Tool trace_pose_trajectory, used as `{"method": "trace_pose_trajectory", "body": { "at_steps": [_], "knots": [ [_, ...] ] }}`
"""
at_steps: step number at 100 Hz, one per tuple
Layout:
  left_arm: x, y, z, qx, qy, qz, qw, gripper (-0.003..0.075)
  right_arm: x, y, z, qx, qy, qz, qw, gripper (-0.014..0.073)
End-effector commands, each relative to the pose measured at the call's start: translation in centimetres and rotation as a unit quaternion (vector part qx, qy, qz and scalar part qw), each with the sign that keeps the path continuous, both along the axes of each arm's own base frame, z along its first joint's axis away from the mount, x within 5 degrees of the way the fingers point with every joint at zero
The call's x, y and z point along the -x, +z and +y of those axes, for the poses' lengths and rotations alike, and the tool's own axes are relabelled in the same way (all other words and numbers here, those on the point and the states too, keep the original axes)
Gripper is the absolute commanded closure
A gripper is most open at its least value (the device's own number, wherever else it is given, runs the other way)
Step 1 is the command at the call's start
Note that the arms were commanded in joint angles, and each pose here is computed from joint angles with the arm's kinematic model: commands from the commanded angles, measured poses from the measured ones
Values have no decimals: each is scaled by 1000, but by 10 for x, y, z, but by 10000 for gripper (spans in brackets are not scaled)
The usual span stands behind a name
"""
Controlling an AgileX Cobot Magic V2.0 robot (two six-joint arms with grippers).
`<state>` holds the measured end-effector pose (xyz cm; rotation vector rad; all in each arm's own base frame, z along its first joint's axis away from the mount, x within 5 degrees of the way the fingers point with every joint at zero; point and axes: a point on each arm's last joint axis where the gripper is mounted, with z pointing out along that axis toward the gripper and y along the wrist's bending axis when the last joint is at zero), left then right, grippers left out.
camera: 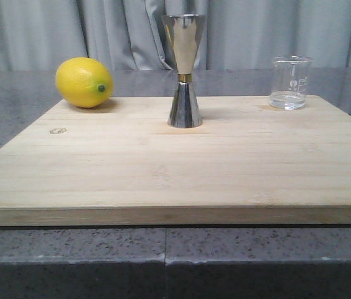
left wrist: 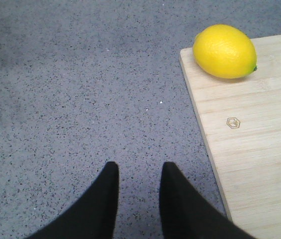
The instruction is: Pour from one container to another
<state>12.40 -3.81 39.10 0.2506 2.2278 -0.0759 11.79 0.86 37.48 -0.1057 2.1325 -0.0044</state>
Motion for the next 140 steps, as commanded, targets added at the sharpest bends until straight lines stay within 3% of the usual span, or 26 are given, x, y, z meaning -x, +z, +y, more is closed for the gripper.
{"method": "trace_pose_trajectory", "body": {
  "at_steps": [1, 11, 101, 113, 123, 140],
  "knots": [
    [-2, 14, -1, 16, -6, -49, 999, 666, -2, 13, -1, 5, -2, -45, 999, 561],
    [-2, 14, -1, 16, -6, -49, 999, 739, -2, 13, -1, 5, -2, -45, 999, 623],
    [3, 12, -1, 27, -12, -47, 998, 739, -2, 13, -2, 13, -4, -48, 999, 652],
    [7, 7, 4, 36, -13, -99, 994, 739, -2, 13, -2, 13, -4, -48, 999, 652],
    [13, 0, 10, 38, -26, -178, 983, 739, -2, 13, -2, 13, -4, -48, 999, 652],
    [26, -34, 23, 67, 23, -264, 962, 738, -2, 13, -2, 13, -4, -48, 999, 652]
  ]
}}
